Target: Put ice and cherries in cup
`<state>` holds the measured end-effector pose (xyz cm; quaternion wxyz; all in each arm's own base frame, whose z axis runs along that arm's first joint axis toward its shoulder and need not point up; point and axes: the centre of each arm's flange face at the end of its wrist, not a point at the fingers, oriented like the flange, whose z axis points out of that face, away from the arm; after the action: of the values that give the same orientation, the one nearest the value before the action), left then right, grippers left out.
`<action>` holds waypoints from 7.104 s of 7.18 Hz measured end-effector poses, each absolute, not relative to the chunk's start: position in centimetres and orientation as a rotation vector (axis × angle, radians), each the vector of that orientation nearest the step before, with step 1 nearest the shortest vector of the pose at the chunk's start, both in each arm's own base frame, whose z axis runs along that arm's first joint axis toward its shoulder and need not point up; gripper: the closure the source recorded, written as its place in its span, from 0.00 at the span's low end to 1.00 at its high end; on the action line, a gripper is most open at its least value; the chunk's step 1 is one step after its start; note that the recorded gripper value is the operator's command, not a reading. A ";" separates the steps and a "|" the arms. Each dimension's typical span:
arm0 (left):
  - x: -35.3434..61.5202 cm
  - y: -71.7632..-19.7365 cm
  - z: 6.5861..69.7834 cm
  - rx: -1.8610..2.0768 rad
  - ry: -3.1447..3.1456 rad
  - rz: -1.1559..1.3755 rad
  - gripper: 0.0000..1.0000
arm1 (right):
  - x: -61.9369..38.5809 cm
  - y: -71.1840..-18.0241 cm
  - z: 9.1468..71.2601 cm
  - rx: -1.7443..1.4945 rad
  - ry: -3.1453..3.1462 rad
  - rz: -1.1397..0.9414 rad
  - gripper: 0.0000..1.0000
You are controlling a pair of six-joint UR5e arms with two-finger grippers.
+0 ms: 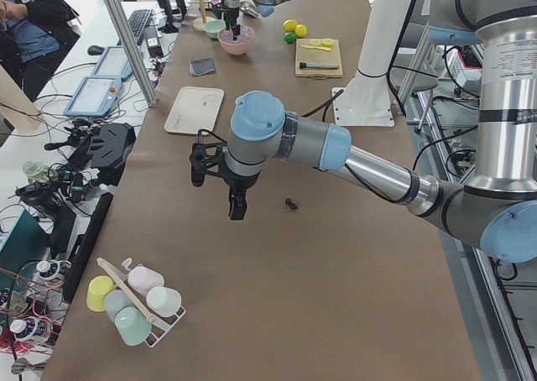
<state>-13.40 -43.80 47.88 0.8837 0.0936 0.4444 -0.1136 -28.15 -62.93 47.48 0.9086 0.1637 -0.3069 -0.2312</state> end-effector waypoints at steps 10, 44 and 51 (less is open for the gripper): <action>-13.4 -43.9 48.6 0.180 0.936 -0.241 0.02 | -29.4 -62.1 48.6 0.362 -0.475 -0.469 0.61; -13.5 -43.7 47.8 0.197 0.936 -0.236 0.02 | -27.6 -55.6 44.7 0.241 -0.509 -0.408 0.25; -13.4 -43.8 48.1 0.190 0.936 -0.238 0.02 | -29.8 -55.0 45.1 0.245 -0.473 -0.454 0.39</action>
<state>-13.43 -43.81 48.14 0.8812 0.0913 0.4495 -0.1141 -29.80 -55.04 45.14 0.9394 0.1198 -0.2317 -0.2224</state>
